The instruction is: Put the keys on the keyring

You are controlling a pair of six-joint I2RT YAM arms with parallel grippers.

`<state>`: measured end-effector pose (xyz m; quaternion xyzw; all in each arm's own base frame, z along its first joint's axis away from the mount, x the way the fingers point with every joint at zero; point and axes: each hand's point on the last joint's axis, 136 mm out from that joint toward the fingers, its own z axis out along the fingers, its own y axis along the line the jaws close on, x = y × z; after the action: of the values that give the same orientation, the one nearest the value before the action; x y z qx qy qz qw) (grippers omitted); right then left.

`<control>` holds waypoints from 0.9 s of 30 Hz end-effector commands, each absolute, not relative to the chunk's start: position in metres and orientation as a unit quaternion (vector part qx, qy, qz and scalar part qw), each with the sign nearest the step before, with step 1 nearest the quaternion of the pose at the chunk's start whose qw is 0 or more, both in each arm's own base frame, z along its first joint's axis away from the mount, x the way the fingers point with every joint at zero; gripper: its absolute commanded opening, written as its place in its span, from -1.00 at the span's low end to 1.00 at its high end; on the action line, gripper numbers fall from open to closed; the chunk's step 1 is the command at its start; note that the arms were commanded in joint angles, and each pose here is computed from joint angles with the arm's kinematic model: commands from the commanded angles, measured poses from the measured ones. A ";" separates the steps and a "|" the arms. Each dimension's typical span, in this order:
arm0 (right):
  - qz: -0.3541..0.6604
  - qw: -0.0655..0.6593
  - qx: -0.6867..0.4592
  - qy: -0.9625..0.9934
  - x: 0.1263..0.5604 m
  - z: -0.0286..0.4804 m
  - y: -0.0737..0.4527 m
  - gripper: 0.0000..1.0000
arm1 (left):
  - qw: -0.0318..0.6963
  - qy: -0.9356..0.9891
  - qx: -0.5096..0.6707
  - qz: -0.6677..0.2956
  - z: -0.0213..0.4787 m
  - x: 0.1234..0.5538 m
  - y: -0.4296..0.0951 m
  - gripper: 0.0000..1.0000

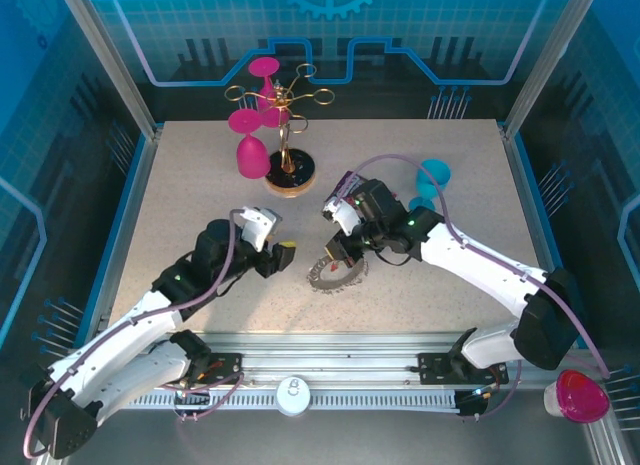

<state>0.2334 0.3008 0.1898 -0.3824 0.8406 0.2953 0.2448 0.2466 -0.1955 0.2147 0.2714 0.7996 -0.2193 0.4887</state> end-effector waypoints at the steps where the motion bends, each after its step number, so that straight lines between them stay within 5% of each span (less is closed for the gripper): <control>1: 0.326 0.255 -0.425 0.805 0.225 0.217 0.309 -1.00 | 0.486 0.733 0.416 -0.233 0.220 0.226 -0.221 0.07; 7: 0.336 0.261 -0.449 0.786 0.217 0.228 0.308 -1.00 | 0.512 0.704 0.441 -0.219 0.224 0.236 -0.228 -0.13; 27: 0.348 0.277 -0.485 0.753 0.202 0.243 0.309 -1.00 | 0.473 0.626 0.515 -0.346 0.212 0.208 -0.269 -0.35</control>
<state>0.2089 0.3058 0.2215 -0.4703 0.7763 0.3302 0.2592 0.2139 -0.2630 0.2062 0.4975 0.6586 -0.3250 0.4616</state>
